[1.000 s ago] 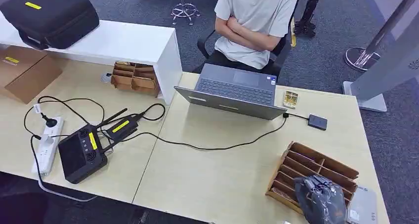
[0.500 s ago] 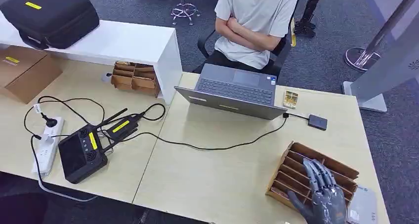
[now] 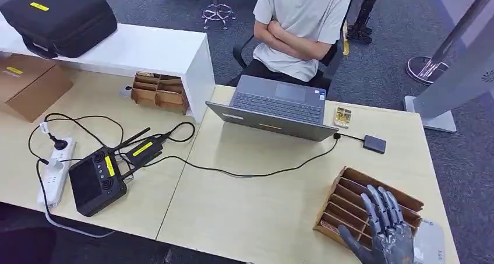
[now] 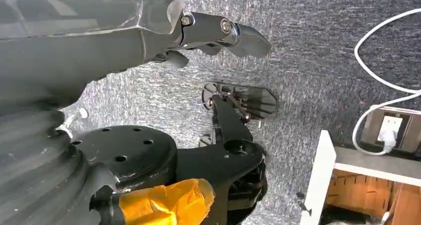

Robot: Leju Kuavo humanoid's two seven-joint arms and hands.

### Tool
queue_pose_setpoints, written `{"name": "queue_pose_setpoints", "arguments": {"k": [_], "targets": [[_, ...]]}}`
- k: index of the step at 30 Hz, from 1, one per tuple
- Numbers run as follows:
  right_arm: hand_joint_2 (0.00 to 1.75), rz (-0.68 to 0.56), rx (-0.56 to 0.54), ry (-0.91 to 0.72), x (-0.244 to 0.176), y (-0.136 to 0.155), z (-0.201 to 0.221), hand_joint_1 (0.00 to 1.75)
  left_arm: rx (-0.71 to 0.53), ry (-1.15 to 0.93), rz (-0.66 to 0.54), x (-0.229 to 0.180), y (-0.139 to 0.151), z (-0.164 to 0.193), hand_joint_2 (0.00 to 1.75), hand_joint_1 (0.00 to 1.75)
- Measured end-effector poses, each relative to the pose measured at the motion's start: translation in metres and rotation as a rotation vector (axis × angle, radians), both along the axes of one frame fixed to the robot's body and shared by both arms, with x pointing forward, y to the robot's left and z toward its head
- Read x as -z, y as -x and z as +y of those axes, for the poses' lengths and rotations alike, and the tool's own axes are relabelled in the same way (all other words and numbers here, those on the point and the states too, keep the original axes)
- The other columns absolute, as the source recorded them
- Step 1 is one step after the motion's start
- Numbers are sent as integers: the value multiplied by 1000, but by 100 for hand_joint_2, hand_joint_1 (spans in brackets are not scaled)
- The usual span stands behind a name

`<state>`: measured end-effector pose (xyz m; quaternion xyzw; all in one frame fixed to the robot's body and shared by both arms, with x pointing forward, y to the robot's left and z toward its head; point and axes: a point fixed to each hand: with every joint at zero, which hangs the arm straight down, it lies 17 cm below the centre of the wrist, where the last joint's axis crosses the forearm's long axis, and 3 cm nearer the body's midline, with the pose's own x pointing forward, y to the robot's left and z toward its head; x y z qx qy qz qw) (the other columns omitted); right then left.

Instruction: Pass the card to the sensor for recognition and then transmit it.

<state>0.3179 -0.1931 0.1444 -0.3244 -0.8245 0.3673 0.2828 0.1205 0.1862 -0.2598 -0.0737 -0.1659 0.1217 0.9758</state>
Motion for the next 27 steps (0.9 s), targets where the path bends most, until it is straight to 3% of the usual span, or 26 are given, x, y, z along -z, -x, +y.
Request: {"name": "queue_pose_setpoints", "arguments": {"k": [11, 27], "targets": [[175, -159, -17, -81, -69, 21, 2, 0, -18, -3, 0, 0, 1, 2, 175, 0], [175, -177, -29, -96, -79, 27, 3, 0, -24, -3, -4, 0, 0, 3, 175, 0]]}}
